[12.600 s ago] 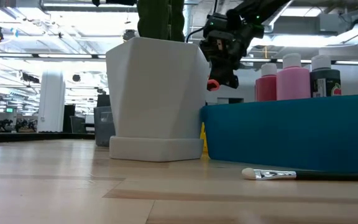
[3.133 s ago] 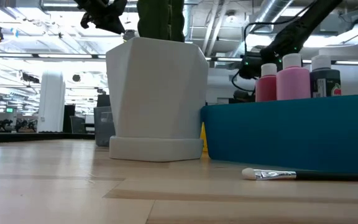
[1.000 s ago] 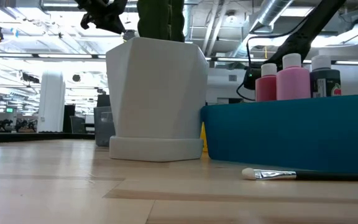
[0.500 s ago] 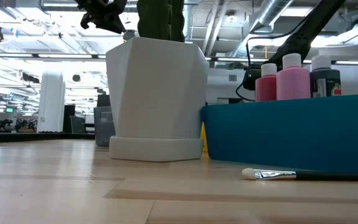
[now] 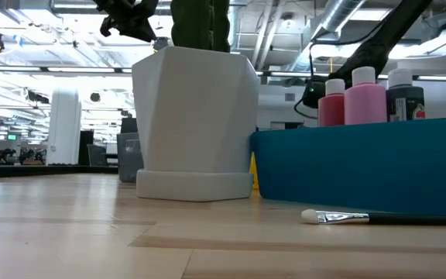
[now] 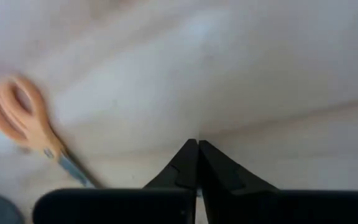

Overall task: Pick & Place Paint Supplies
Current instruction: Put the top makeup brush into the black bin

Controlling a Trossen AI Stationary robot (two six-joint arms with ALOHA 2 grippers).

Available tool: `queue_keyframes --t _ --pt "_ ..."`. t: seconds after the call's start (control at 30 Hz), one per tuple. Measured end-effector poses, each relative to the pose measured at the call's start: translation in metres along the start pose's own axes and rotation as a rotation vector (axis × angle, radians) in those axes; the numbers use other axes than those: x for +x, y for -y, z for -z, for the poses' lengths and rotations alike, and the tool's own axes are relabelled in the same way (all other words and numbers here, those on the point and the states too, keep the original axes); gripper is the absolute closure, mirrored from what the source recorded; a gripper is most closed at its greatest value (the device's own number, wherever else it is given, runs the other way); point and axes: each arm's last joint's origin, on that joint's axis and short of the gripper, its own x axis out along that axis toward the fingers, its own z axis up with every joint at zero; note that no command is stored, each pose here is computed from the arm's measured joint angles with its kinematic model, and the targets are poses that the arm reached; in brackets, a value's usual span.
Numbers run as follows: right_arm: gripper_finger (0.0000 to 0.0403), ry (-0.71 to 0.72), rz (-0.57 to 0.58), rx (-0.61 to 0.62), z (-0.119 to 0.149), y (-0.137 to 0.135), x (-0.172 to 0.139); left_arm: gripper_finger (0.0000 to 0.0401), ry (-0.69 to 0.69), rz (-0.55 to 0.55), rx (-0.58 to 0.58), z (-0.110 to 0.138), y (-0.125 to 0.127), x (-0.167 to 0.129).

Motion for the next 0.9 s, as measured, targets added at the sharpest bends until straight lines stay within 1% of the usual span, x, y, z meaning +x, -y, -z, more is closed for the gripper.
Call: queue_keyframes --t 0.33,0.47,0.67,0.77,0.9 --pt "0.0402 0.126 -0.132 0.005 -0.006 -0.005 -0.036 0.0325 0.0 0.003 -0.003 0.0 0.0 0.0" --pt "0.0402 0.191 -0.182 -0.023 -0.007 -0.006 -0.053 0.0325 -0.001 0.007 -0.004 0.0 0.0 0.0" --pt "0.0402 0.301 -0.248 -0.07 -0.007 -0.004 -0.079 0.0325 -0.008 0.069 -0.011 0.0 0.003 0.0" --pt "0.0403 0.334 -0.284 -0.096 -0.006 -0.003 -0.091 0.0325 -0.011 0.093 -0.03 0.001 0.006 -0.002" --pt "0.0403 0.374 -0.328 -0.125 -0.005 -0.001 -0.104 0.0325 -0.008 0.132 -0.025 0.001 0.014 -0.006"
